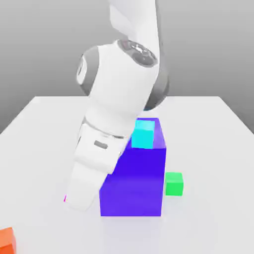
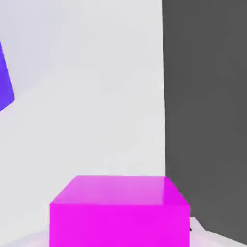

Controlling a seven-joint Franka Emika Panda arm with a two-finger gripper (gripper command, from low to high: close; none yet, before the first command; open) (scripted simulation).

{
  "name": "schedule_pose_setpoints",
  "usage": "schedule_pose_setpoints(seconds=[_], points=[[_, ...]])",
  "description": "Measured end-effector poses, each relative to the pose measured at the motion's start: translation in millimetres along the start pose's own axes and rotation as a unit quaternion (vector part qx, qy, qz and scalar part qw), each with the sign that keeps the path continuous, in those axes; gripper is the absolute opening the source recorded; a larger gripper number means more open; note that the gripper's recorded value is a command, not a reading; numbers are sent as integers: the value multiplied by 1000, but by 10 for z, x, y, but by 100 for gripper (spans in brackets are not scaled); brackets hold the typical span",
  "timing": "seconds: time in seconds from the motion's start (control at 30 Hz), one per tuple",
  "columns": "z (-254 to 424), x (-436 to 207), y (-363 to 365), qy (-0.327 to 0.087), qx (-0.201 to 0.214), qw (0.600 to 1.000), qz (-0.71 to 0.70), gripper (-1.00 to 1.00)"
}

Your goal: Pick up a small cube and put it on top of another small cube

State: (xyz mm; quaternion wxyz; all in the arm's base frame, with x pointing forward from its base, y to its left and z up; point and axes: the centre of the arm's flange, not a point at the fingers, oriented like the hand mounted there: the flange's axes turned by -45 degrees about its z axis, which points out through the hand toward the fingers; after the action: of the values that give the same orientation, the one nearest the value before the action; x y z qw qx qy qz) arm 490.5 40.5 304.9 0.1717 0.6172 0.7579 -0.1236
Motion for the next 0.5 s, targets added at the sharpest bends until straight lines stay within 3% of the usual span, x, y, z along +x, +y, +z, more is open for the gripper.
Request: schedule_pose_setpoints(seconds=[0.17,0.5], points=[[-707,1085,-184,-23,-68,981,-178,-100],[-390,1492,-1293,116,-36,988,-91,-100]])
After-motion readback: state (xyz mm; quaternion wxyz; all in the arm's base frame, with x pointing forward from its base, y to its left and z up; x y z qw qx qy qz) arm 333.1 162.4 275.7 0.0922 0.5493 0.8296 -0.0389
